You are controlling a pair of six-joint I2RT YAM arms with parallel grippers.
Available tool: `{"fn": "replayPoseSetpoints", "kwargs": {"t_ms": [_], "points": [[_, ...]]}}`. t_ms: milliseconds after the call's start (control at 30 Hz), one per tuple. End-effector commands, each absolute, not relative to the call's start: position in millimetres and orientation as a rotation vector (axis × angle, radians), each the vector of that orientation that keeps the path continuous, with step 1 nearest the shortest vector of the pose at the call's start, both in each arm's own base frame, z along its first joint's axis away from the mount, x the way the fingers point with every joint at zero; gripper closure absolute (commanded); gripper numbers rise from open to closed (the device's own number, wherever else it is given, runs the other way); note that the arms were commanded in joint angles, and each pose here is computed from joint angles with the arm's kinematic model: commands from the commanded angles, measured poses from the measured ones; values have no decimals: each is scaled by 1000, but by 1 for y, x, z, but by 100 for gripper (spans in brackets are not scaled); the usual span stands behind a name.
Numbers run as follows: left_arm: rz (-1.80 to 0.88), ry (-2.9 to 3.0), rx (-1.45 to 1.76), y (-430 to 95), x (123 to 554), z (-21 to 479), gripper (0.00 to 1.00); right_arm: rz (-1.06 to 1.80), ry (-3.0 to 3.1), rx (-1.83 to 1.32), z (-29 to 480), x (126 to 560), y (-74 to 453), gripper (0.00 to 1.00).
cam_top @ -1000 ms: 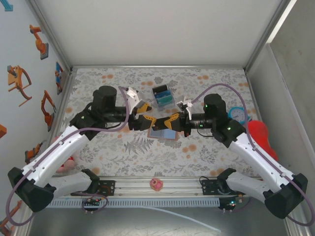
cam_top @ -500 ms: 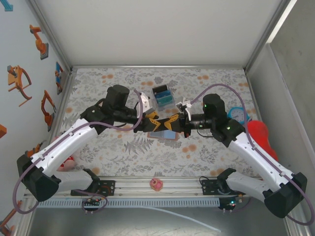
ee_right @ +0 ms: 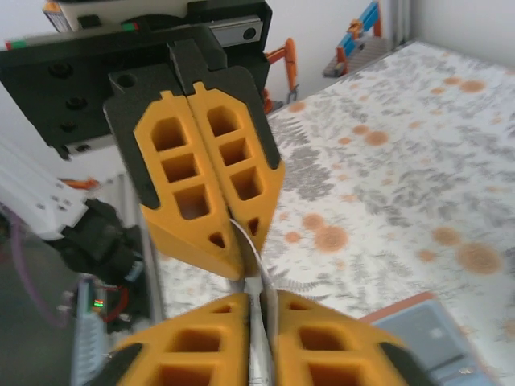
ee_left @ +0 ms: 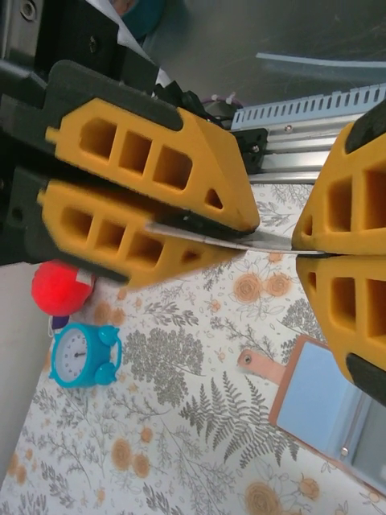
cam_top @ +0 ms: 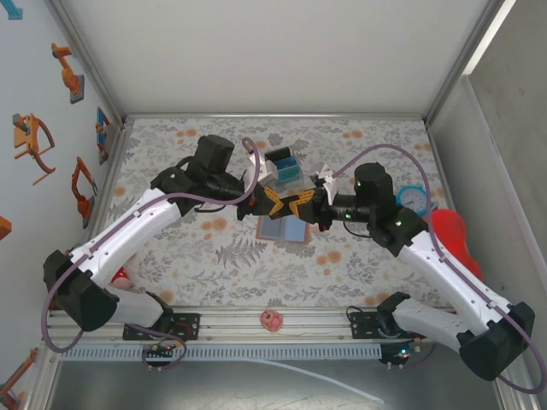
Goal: Take the credit cards out of the card holder
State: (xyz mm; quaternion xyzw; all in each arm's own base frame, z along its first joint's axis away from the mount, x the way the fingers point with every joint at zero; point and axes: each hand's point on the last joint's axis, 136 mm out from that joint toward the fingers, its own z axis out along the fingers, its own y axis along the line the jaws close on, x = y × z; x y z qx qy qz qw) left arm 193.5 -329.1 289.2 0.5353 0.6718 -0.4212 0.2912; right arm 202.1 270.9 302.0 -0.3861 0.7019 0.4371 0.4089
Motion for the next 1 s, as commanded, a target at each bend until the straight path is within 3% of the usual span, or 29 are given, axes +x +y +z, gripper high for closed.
{"fn": "replayPoseSetpoints", "kwargs": {"t_ms": [0,67,233,300,533,967], "points": [[-1104,1762,1410,-326,200,297,100,1075,1742,-945,312,200,266,65],[-1080,1739,1404,-324,203,297,100,1050,1744,-919,314,202,263,52],[-974,1732,1399,-314,222,293,100,936,1757,-813,320,214,247,33],[-916,1745,1390,-308,238,288,100,885,1769,-755,323,220,239,1],[-689,1784,1360,-291,320,266,100,661,1832,-402,323,258,196,1],[-556,1875,1394,-311,444,200,100,389,1930,-51,305,285,142,1]]}}
